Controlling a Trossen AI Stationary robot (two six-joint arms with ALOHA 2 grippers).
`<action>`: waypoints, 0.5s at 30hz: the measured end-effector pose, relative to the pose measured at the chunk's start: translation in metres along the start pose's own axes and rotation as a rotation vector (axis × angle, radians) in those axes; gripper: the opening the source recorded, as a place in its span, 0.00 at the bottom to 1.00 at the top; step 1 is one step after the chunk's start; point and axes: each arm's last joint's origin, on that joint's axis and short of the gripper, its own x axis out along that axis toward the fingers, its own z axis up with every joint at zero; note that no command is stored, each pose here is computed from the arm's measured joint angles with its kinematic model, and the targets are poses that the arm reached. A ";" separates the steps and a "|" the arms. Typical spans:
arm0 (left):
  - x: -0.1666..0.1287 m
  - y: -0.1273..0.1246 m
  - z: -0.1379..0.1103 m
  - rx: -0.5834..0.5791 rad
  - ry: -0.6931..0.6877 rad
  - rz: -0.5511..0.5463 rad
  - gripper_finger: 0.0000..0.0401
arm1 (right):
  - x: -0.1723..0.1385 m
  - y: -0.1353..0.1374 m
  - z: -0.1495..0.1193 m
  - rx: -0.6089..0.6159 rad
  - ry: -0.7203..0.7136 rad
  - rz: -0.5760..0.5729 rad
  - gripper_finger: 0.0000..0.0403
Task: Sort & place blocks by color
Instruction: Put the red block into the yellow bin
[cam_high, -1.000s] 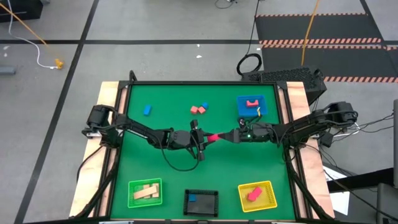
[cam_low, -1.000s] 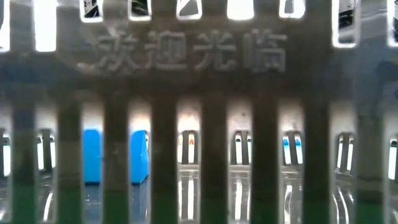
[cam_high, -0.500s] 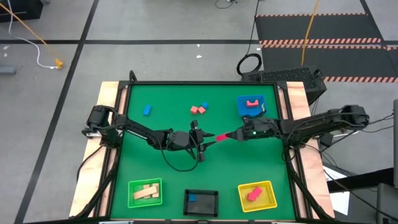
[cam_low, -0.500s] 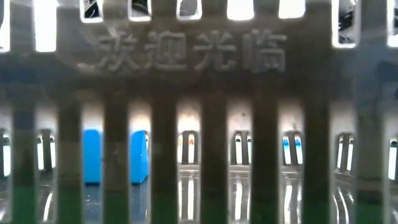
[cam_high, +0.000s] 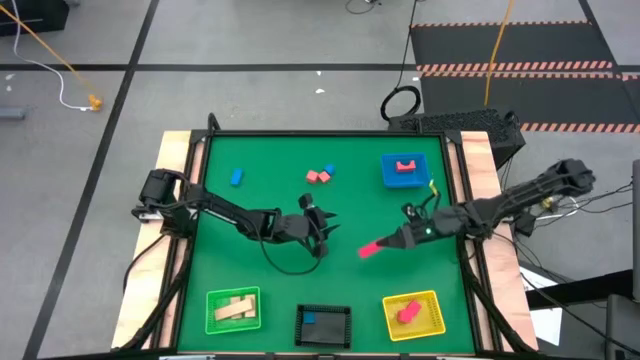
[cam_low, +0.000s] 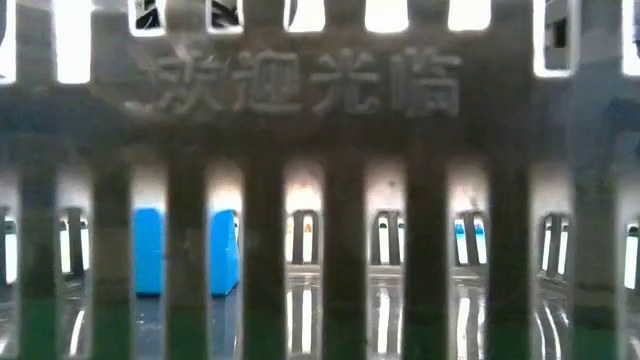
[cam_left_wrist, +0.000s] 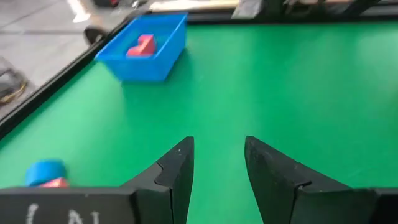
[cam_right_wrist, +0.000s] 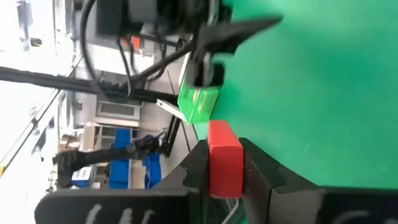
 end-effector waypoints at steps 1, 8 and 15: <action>0.000 0.001 -0.002 -0.001 0.020 0.016 0.36 | 0.000 0.001 -0.006 -0.004 0.004 0.000 0.11; 0.005 0.015 -0.006 -0.016 0.068 0.086 0.36 | 0.002 0.000 -0.046 0.030 0.050 -0.024 0.11; 0.009 0.026 -0.010 -0.025 0.108 0.118 0.36 | -0.004 0.023 -0.078 0.033 0.141 0.132 0.11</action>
